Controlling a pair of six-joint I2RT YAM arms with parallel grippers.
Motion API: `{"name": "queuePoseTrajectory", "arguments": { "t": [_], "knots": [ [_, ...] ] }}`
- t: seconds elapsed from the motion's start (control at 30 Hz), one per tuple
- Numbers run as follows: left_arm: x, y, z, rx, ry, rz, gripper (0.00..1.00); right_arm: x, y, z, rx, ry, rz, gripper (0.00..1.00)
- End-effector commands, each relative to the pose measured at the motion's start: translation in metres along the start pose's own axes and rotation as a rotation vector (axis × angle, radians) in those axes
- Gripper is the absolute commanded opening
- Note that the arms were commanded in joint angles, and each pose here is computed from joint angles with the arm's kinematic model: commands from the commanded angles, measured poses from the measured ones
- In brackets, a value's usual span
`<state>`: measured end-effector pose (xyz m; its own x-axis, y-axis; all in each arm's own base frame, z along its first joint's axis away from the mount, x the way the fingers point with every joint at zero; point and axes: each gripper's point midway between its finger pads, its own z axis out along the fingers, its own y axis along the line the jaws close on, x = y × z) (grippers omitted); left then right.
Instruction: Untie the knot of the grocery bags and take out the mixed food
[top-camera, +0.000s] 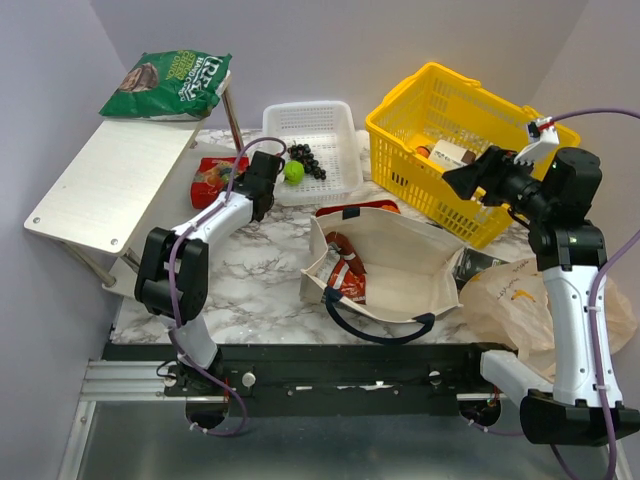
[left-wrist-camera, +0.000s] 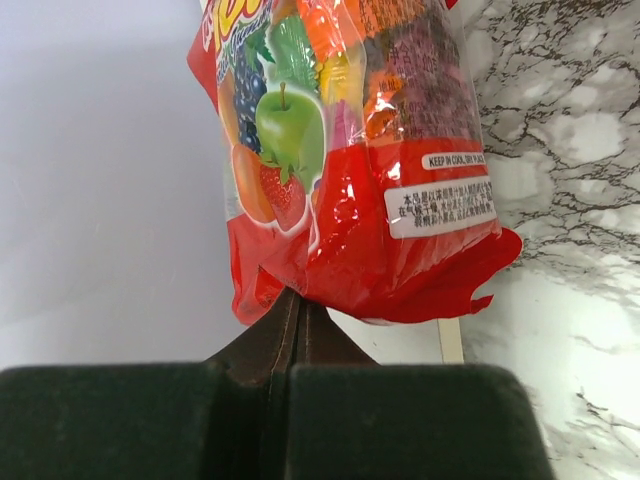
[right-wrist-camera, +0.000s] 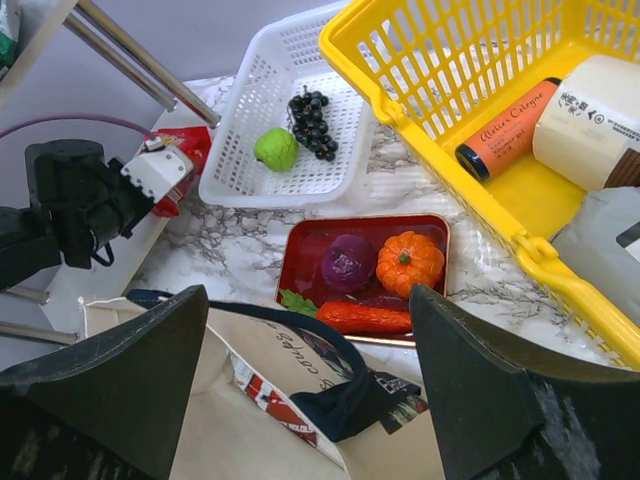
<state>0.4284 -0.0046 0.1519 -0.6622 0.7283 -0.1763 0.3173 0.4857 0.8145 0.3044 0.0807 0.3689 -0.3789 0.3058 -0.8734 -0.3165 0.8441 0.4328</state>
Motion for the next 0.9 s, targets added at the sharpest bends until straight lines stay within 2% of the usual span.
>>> {"name": "queuePoseTrajectory", "arguments": {
  "t": [0.0, 0.13, 0.2, 0.23, 0.27, 0.33, 0.4, 0.43, 0.53, 0.63, 0.73, 0.87],
  "knots": [
    [0.002, 0.005, 0.001, -0.017, 0.038, -0.035, 0.0, 0.006, -0.005, -0.002, 0.008, 0.004, 0.01, 0.89],
    [0.003, 0.011, -0.007, -0.005, 0.011, -0.055, 0.02, 0.009, -0.007, -0.001, 0.01, 0.011, 0.02, 0.89],
    [0.002, 0.009, -0.01, 0.024, -0.01, -0.048, 0.14, 0.01, -0.008, 0.0, 0.012, 0.016, 0.025, 0.89],
    [0.004, 0.007, -0.014, 0.048, -0.017, -0.032, 0.28, 0.01, -0.009, 0.001, 0.011, 0.015, 0.025, 0.89],
    [0.008, 0.003, -0.014, 0.063, -0.018, -0.015, 0.34, 0.01, -0.009, 0.001, 0.011, 0.018, 0.029, 0.89],
    [0.01, 0.002, -0.018, 0.081, -0.042, 0.012, 0.45, 0.011, -0.009, 0.002, 0.008, 0.02, 0.032, 0.89],
    [0.016, -0.006, -0.018, 0.1, -0.054, 0.047, 0.49, 0.011, -0.009, 0.004, 0.006, 0.022, 0.037, 0.89],
    [0.015, 0.0, -0.021, 0.084, -0.082, 0.074, 0.54, 0.011, -0.01, 0.004, 0.006, 0.024, 0.039, 0.89],
    [0.017, -0.007, -0.022, 0.105, -0.115, 0.112, 0.57, 0.014, -0.012, 0.006, 0.008, 0.028, 0.046, 0.89],
    [0.02, -0.016, -0.015, 0.119, -0.098, 0.173, 0.57, 0.016, -0.012, 0.007, 0.004, 0.032, 0.052, 0.89],
    [0.019, -0.023, -0.004, 0.141, -0.091, 0.206, 0.57, 0.016, -0.013, 0.007, 0.006, 0.033, 0.053, 0.89],
    [0.014, -0.018, 0.01, 0.089, -0.078, 0.25, 0.54, 0.015, -0.012, 0.005, 0.008, 0.026, 0.051, 0.89]
  ]
}}
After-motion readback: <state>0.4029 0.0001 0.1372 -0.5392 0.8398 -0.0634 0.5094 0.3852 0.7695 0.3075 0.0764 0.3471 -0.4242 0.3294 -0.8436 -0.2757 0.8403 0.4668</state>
